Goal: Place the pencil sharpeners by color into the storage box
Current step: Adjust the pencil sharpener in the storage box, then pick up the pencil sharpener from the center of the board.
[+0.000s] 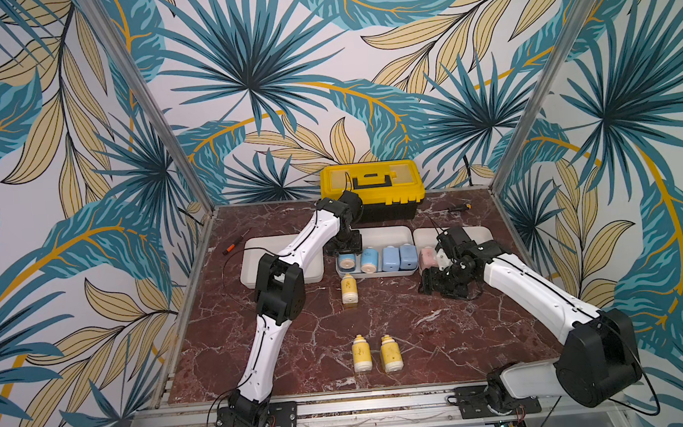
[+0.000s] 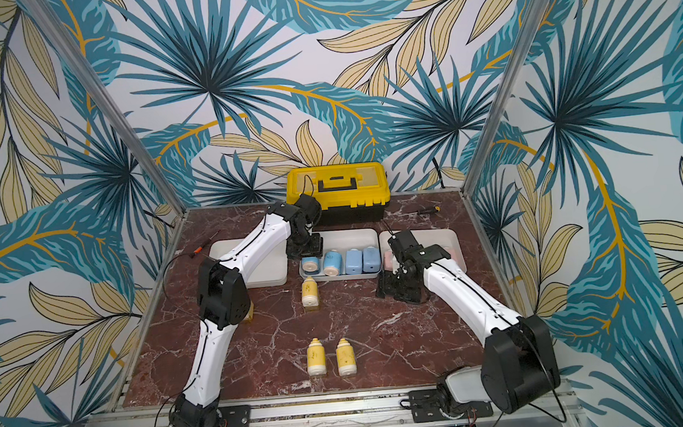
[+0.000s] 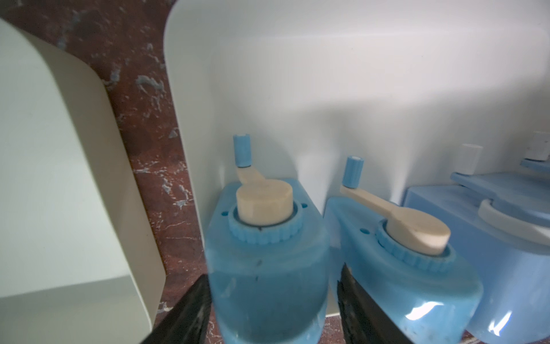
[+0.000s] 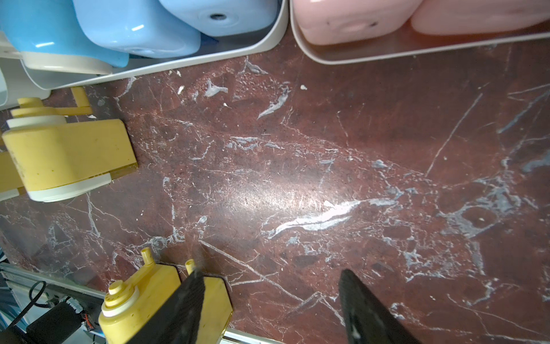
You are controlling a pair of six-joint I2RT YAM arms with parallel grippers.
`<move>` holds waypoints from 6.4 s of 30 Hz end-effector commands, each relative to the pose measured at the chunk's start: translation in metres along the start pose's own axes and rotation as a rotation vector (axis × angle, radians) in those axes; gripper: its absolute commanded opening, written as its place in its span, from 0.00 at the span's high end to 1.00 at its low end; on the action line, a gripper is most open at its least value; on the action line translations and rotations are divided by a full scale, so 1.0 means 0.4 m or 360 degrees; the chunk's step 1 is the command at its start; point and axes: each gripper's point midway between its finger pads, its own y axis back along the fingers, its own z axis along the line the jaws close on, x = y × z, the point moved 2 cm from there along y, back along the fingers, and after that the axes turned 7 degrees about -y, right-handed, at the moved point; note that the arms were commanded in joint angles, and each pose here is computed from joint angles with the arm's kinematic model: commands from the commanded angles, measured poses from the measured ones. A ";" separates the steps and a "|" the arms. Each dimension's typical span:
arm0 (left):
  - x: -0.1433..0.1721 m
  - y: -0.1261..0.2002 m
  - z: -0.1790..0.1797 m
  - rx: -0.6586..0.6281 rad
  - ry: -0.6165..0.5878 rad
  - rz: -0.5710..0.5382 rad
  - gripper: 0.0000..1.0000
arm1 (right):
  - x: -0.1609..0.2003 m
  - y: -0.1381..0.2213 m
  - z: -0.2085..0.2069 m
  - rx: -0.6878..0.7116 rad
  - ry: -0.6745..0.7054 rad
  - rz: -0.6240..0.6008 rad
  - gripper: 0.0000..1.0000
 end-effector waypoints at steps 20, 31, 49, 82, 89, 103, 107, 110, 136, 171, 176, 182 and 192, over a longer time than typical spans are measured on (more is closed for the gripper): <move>0.006 -0.013 -0.004 -0.0017 0.0030 0.0018 0.50 | 0.010 -0.021 -0.011 0.0016 -0.0021 0.0042 0.27; 0.027 0.008 -0.019 -0.0012 0.0024 0.0018 0.53 | 0.019 -0.020 -0.014 -0.0003 -0.0025 0.0030 0.27; 0.047 0.048 -0.026 0.0014 0.0019 0.0008 0.52 | 0.022 -0.026 -0.011 -0.0034 -0.0036 0.0025 0.27; -0.014 0.245 0.016 -0.0090 0.0047 -0.0356 0.20 | 0.010 0.010 -0.002 -0.0062 -0.0012 -0.0067 0.26; 0.015 0.346 0.060 -0.0177 0.0052 -0.0483 0.14 | -0.019 0.062 0.025 -0.0125 0.0052 -0.0192 0.24; 0.257 0.419 0.187 -0.0291 0.0125 -0.0441 0.05 | -0.040 0.067 0.052 -0.0178 0.0062 -0.0207 0.23; 0.343 0.411 0.222 -0.0284 0.0137 -0.0388 0.05 | -0.041 0.073 0.058 -0.0203 0.0067 -0.0211 0.23; 0.395 0.391 0.248 -0.0307 0.0137 -0.0340 0.05 | -0.037 0.072 0.058 -0.0204 0.0067 -0.0197 0.23; 0.396 0.167 0.420 -0.0032 0.0319 -0.0020 0.15 | -0.033 0.044 0.053 -0.0166 0.0024 -0.0117 0.23; 0.414 0.084 0.458 -0.0126 0.0351 0.0182 0.41 | -0.036 0.017 0.047 -0.0139 0.0007 -0.0081 0.23; 0.418 0.078 0.462 -0.0148 0.0351 0.0198 0.43 | -0.035 0.015 0.047 -0.0141 0.0007 -0.0079 0.23; 0.425 0.066 0.466 -0.0179 0.0351 0.0225 0.46 | -0.034 0.009 0.046 -0.0143 0.0007 -0.0073 0.23; 0.417 0.070 0.461 -0.0178 0.0353 0.0211 0.55 | -0.031 0.001 0.043 -0.0141 0.0003 -0.0066 0.23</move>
